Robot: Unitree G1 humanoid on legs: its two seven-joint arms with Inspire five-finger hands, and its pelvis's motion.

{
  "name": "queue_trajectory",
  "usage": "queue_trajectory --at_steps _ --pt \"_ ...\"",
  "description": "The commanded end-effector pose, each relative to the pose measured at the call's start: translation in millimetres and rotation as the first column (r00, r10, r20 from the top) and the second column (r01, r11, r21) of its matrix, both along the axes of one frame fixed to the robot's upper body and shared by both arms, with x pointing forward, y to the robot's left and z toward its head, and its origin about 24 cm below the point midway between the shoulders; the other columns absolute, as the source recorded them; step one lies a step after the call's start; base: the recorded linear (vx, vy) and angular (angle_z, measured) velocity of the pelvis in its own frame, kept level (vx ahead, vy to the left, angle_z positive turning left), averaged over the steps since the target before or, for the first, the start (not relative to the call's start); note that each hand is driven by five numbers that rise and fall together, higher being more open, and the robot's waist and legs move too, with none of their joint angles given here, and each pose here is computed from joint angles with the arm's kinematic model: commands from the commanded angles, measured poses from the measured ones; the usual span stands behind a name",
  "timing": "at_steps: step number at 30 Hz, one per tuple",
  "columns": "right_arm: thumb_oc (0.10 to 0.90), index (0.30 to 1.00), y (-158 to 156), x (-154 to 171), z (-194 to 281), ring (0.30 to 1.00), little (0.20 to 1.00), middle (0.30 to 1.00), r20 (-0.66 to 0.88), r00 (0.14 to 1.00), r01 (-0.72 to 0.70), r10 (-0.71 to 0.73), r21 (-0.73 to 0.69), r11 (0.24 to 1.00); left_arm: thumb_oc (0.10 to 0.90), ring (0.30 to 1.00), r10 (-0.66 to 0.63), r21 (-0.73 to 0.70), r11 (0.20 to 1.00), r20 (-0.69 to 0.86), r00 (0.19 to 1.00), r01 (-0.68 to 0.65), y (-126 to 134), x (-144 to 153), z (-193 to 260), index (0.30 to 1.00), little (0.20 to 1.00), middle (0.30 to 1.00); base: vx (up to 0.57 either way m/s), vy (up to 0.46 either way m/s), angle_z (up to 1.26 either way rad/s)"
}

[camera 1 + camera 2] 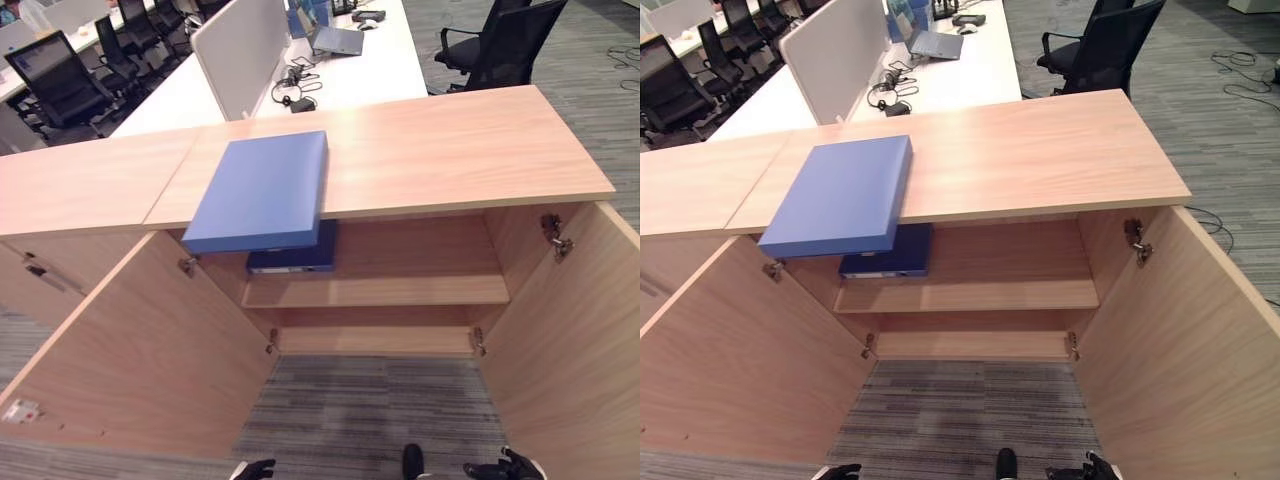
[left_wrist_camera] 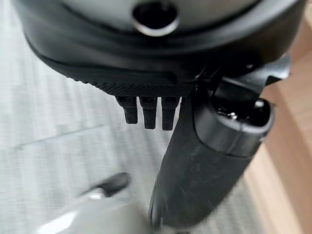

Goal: Put the empty folder in the office cabinet

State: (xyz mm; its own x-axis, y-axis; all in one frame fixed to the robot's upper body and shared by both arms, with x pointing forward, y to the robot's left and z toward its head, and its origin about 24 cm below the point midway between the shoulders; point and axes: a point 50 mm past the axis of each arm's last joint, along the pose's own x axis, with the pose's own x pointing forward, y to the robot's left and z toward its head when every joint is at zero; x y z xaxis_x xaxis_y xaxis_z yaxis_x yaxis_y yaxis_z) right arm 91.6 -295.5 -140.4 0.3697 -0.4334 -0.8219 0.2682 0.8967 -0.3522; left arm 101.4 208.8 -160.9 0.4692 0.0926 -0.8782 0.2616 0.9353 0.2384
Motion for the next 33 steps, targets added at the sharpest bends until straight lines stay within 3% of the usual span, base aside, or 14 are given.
queue_trajectory --at_steps 1,9,19,33 --pt "0.8 0.9 4 5 0 0.9 0.9 0.9 0.025 1.0 -0.012 0.012 -0.003 1.0 0.8 0.9 -0.007 0.054 0.999 0.143 0.99 0.0 15 43 17 0.9 0.9 0.9 0.15 -0.199 0.16" --pt "0.8 0.9 -5 9 5 0.9 0.9 0.9 0.053 0.998 0.019 -0.017 -0.023 1.0 0.8 0.9 0.034 0.049 0.998 0.19 0.981 -0.044 19 53 23 0.9 0.9 0.9 0.11 -0.165 -0.06" --pt "0.8 0.9 -9 11 8 0.9 0.9 0.9 0.065 0.998 0.016 -0.014 -0.037 0.999 0.8 0.9 0.031 0.037 0.999 0.142 0.989 -0.037 16 39 16 0.9 0.9 0.9 0.14 0.038 -0.02" --pt "0.8 0.9 17 8 -4 0.9 0.9 0.9 0.022 0.998 -0.055 0.054 0.025 0.998 0.8 0.9 0.016 0.069 0.997 0.152 0.988 -0.027 24 39 19 0.9 0.9 0.9 0.09 0.121 -0.29"
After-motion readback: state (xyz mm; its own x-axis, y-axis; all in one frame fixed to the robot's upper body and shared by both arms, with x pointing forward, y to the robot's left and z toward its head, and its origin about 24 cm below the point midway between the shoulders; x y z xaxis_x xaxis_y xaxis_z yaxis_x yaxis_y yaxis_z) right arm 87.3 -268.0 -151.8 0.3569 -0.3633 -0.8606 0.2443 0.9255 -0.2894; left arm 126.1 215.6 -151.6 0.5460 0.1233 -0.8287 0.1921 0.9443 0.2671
